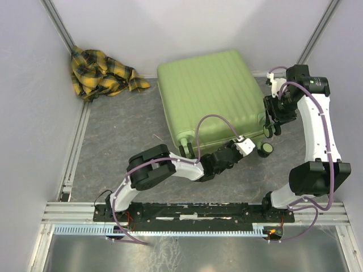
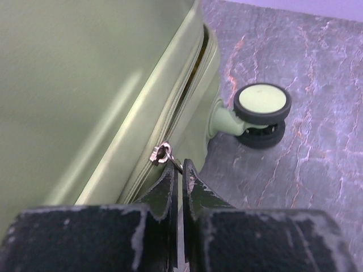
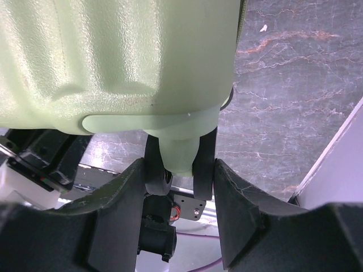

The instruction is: Pack the luggage

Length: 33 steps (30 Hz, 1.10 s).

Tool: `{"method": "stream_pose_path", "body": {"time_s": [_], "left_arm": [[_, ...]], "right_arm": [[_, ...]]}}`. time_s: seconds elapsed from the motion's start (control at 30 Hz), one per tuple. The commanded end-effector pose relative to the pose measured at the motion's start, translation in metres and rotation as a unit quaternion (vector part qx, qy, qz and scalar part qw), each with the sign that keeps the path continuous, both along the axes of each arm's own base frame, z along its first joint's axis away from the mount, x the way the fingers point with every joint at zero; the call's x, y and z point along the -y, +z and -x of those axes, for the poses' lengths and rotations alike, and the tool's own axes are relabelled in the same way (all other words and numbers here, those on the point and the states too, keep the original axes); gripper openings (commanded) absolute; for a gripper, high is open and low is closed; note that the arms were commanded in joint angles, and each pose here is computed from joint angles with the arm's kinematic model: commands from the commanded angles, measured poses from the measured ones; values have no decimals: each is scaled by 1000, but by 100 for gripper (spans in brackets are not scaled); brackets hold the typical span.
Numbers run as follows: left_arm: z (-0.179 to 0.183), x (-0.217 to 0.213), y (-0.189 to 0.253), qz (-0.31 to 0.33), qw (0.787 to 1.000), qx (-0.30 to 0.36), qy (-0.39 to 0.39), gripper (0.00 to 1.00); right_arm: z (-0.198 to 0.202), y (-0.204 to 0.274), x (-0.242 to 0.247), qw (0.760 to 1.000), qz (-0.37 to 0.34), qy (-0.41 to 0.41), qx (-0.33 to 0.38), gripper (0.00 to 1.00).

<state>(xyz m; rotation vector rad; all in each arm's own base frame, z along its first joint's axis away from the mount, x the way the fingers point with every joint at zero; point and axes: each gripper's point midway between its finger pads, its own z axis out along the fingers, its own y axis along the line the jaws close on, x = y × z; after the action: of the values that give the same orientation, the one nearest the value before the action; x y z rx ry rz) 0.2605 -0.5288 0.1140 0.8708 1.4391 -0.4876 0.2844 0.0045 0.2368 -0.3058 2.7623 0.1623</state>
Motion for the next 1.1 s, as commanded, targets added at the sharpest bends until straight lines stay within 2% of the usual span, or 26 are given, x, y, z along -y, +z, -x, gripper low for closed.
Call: {"method": "stream_pose_path", "body": {"time_s": [0.0, 0.3, 0.33, 0.4, 0.57, 0.73, 0.83, 1.07], "left_arm": [[36, 58, 44, 69, 990, 39, -112, 3], [10, 90, 57, 90, 988, 56, -114, 3], [6, 94, 42, 80, 989, 49, -114, 3], [0, 100, 43, 80, 988, 49, -120, 3], [7, 112, 46, 73, 983, 50, -158, 5], [12, 95, 46, 72, 983, 55, -160, 8], [8, 98, 54, 86, 982, 67, -152, 3], [15, 119, 66, 117, 973, 115, -165, 4]], "right_arm": [[1, 27, -65, 987, -146, 50, 38, 2], [-3, 24, -68, 986, -153, 49, 33, 2], [-2, 23, -68, 986, -153, 49, 33, 2], [-1, 22, -68, 986, -155, 49, 30, 2], [-1, 21, -71, 985, -165, 49, 25, 2], [0, 22, -72, 984, -167, 48, 28, 2], [1, 22, -73, 984, -170, 48, 26, 2], [3, 21, -75, 983, -177, 48, 23, 2]]}}
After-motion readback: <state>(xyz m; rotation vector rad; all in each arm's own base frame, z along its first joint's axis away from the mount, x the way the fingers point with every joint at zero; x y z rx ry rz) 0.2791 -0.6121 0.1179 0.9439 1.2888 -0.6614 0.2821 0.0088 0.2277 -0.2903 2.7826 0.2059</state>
